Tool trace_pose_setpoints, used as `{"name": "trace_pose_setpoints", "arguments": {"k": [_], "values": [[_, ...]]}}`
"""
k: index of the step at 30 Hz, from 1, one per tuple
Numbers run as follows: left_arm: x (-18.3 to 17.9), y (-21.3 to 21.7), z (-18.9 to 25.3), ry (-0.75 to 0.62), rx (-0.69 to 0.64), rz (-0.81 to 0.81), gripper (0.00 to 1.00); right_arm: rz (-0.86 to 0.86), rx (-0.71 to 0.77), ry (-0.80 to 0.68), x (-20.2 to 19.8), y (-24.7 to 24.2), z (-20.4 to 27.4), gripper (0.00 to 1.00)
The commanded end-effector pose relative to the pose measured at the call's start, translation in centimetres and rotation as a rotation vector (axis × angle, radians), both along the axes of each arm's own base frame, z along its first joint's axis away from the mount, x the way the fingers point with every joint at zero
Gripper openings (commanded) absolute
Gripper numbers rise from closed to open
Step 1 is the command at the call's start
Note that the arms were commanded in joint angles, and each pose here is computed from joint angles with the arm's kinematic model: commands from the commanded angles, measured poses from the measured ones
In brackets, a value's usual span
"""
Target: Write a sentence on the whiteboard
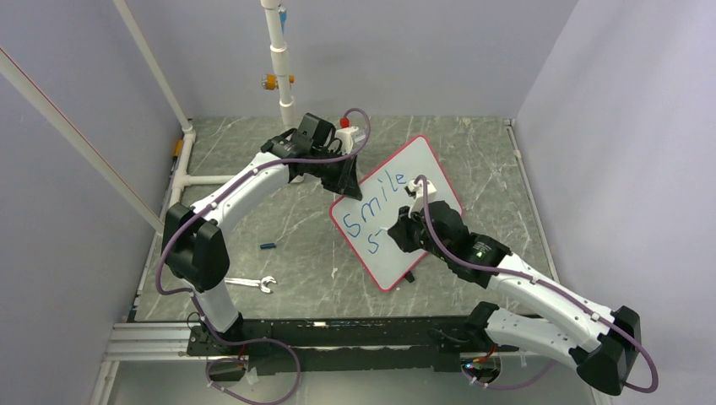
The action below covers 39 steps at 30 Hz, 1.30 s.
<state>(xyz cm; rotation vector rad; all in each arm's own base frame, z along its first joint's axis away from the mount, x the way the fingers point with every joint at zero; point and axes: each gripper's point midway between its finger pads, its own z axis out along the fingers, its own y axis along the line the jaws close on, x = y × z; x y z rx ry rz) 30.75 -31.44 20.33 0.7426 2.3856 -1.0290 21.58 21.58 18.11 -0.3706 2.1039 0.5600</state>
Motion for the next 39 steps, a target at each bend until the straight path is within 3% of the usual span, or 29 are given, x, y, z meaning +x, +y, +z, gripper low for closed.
{"name": "trace_pose_setpoints", "arguments": {"k": [1,11,39], "values": [[1.2,-0.1,2.9,-0.144,-0.038,0.002,0.00,0.032,0.052,-0.043,0.5,1.2,2.6,0.00],[1.1,-0.1,3.1,-0.148,-0.042,-0.002,0.00,0.001,0.039,-0.031,1.7,1.8,1.6,0.00],[1.1,-0.1,3.1,-0.151,-0.040,-0.001,0.00,-0.007,-0.002,0.117,-1.8,-0.7,-4.0,0.00]]}}
